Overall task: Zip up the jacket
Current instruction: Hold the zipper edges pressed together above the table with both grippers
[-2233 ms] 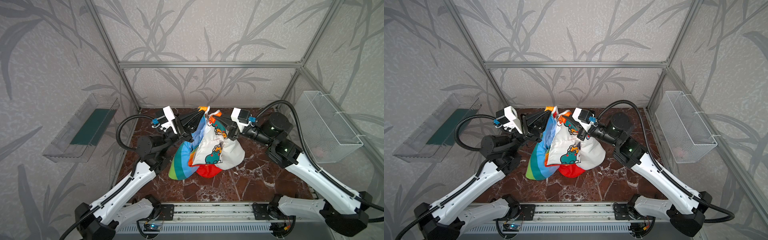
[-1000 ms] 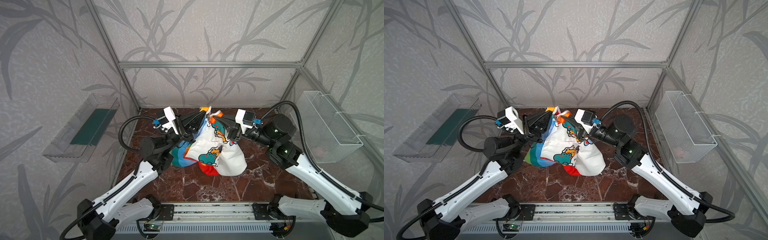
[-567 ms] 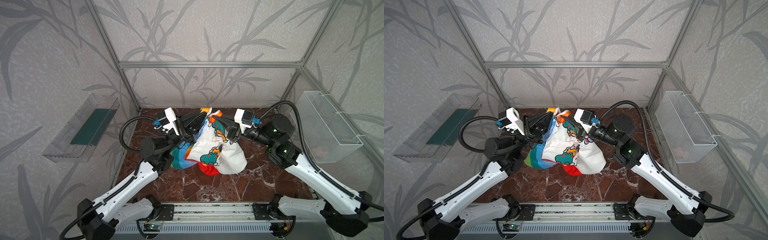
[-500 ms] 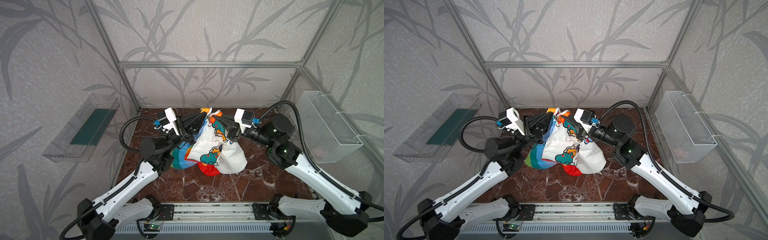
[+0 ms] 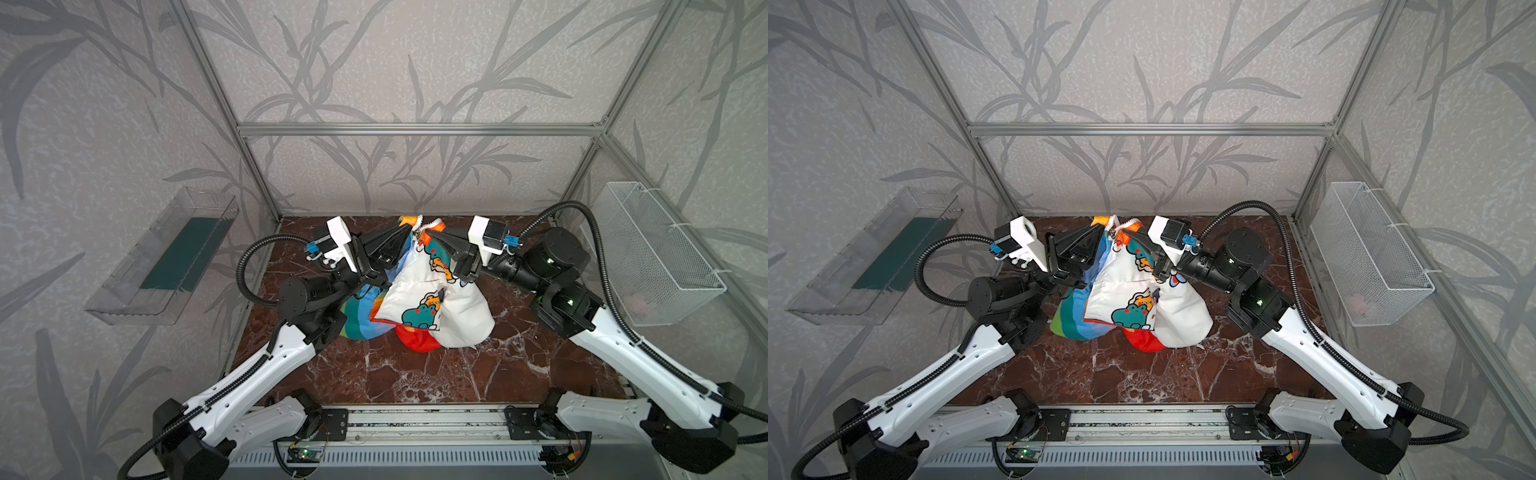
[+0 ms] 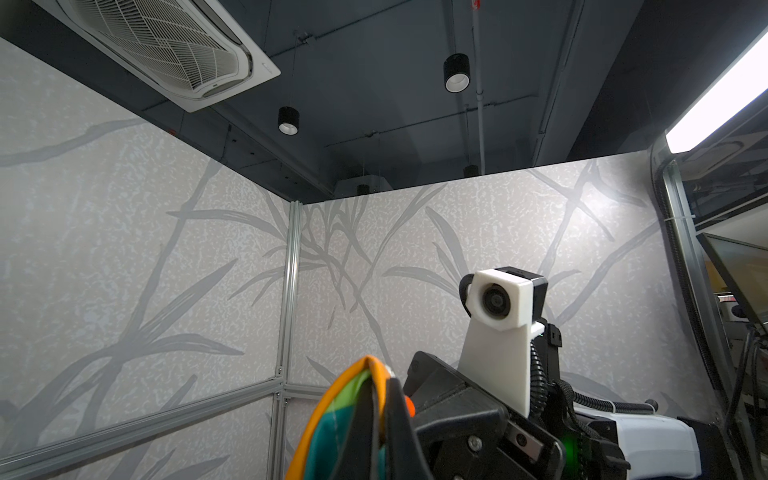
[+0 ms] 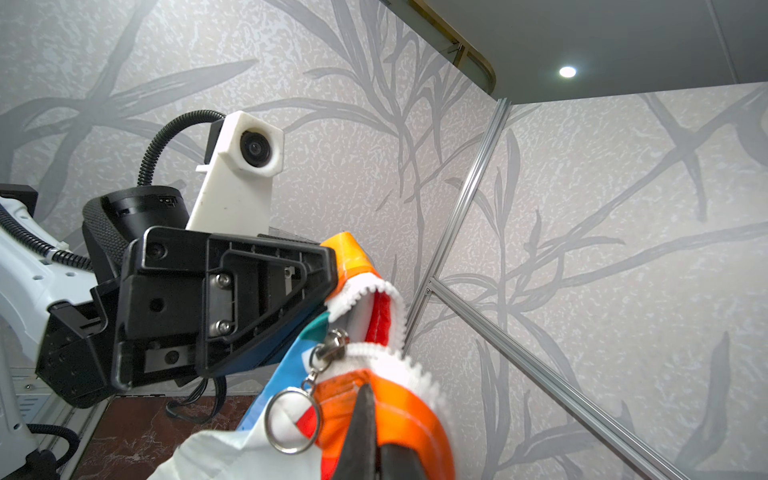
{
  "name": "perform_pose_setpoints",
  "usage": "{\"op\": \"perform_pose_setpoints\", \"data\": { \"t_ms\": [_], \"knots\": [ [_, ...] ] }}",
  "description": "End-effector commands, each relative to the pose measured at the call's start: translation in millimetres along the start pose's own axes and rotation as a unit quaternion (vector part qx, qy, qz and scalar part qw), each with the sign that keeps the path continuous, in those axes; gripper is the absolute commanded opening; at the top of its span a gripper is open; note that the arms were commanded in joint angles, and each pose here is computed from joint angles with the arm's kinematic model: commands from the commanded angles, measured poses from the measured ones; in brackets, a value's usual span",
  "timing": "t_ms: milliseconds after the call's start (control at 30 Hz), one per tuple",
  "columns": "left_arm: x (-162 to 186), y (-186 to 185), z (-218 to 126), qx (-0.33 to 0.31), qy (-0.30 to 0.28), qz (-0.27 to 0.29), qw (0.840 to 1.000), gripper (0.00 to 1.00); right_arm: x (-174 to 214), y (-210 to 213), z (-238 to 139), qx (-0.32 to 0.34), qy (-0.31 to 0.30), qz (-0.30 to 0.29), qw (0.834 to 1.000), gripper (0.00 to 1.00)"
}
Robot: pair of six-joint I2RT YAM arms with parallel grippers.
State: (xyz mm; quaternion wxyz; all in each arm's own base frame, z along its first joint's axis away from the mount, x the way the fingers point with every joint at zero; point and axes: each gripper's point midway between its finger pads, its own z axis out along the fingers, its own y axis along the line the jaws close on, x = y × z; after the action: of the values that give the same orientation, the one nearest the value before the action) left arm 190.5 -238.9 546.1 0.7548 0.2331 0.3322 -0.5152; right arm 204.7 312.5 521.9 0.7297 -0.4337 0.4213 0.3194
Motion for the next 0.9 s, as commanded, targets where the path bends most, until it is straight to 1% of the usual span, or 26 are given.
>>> {"op": "perform_pose_setpoints", "data": {
  "t_ms": [0, 633, 867],
  "knots": [
    [-14, -8, -3, 0.010, -0.026, 0.018, 0.999, 0.00, -29, -3, -3, 0.004, -0.036, -0.010, 0.999, 0.00],
    [-7, -5, -2, 0.003, -0.021, 0.017, 1.000, 0.00, -35, -1, -3, -0.001, -0.043, -0.012, 0.999, 0.00],
    [1, -4, -3, 0.003, -0.010, 0.017, 1.000, 0.00, -40, -3, -3, 0.006, -0.053, -0.013, 0.999, 0.00]
  ]
}}
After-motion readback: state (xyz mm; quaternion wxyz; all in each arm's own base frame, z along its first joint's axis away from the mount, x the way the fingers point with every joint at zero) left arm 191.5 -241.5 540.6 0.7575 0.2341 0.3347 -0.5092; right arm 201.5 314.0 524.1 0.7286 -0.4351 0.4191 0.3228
